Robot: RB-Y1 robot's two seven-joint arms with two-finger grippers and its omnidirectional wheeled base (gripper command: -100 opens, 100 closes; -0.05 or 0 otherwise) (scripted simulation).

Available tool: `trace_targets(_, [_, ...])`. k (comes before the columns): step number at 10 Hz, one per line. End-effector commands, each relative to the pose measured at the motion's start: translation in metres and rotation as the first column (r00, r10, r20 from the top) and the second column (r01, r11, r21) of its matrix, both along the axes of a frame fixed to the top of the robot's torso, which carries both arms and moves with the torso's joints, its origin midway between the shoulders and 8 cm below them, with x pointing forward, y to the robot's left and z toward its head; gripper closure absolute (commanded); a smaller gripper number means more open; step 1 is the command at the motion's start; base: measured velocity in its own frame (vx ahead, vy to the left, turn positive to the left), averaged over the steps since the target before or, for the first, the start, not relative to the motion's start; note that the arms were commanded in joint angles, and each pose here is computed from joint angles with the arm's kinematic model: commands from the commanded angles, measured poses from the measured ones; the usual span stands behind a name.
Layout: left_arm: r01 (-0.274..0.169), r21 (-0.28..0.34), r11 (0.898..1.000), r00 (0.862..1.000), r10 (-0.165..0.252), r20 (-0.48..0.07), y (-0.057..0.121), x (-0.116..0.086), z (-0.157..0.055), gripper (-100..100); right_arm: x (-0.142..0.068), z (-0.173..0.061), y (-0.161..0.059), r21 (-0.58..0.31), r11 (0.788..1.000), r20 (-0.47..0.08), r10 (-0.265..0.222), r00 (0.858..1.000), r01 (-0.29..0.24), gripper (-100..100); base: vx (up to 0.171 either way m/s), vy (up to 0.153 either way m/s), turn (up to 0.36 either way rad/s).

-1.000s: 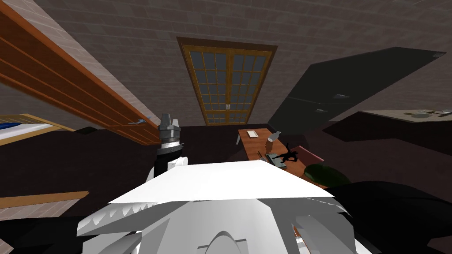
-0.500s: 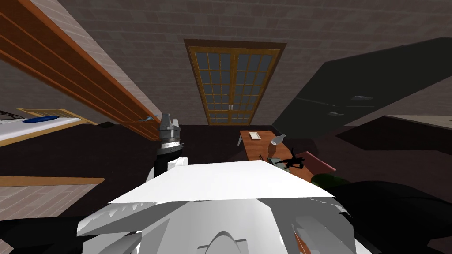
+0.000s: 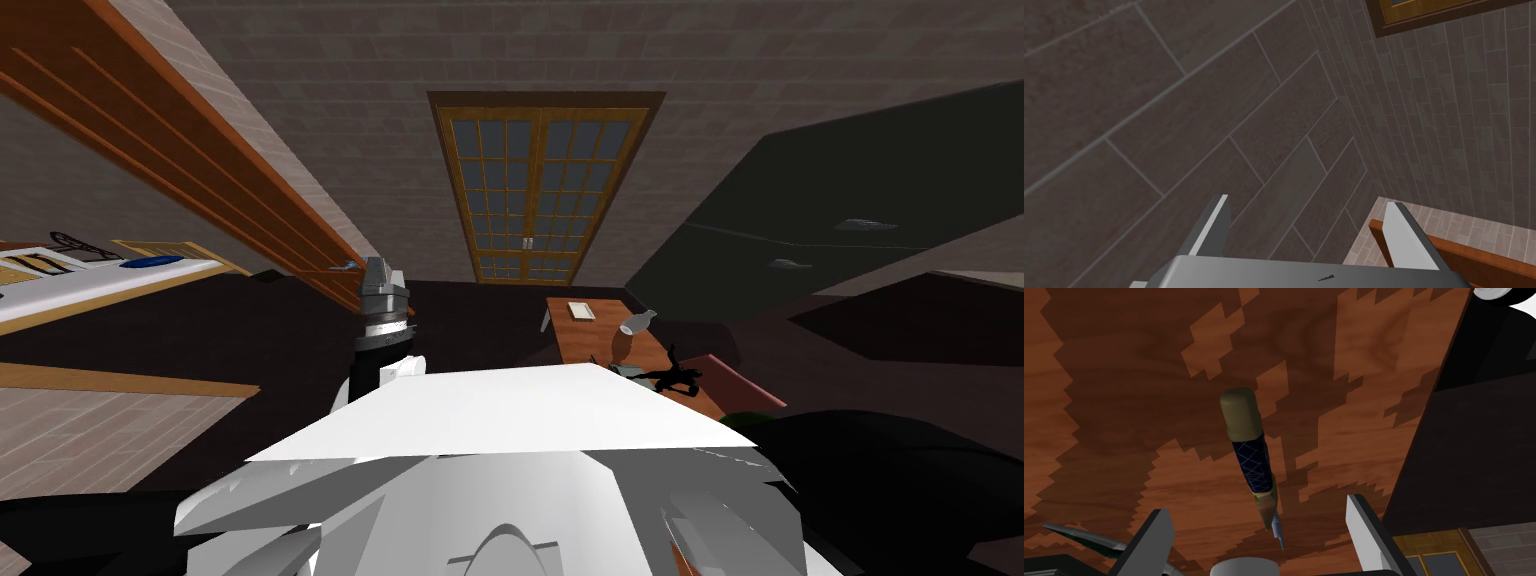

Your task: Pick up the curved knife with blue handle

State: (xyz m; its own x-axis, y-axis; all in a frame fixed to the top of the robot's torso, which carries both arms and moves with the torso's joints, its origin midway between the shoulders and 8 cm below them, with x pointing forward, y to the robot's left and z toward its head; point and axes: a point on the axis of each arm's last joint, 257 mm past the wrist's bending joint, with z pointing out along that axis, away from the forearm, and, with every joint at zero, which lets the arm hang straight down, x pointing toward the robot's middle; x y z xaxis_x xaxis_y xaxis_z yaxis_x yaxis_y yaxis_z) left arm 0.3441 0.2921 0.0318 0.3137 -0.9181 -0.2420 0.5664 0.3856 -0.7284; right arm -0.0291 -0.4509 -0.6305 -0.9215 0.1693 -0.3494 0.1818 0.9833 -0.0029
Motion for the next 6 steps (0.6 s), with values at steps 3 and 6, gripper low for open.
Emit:
trace_targets(3, [0.000,0.000,1.000,1.000,0.000,0.000,0.000,0.000,0.000,0,-0.020,-0.006,0.006,0.000,0.999,-0.055,0.032,0.998,-0.032,-100,0.006,-0.007,0.082])
trace_targets(6, [0.000,0.000,1.000,1.000,0.000,0.000,0.000,0.000,0.000,0,-0.007,-0.013,0.016,0.000,1.000,-0.050,0.022,0.999,-0.022,-100,-0.014,-0.013,0.015])
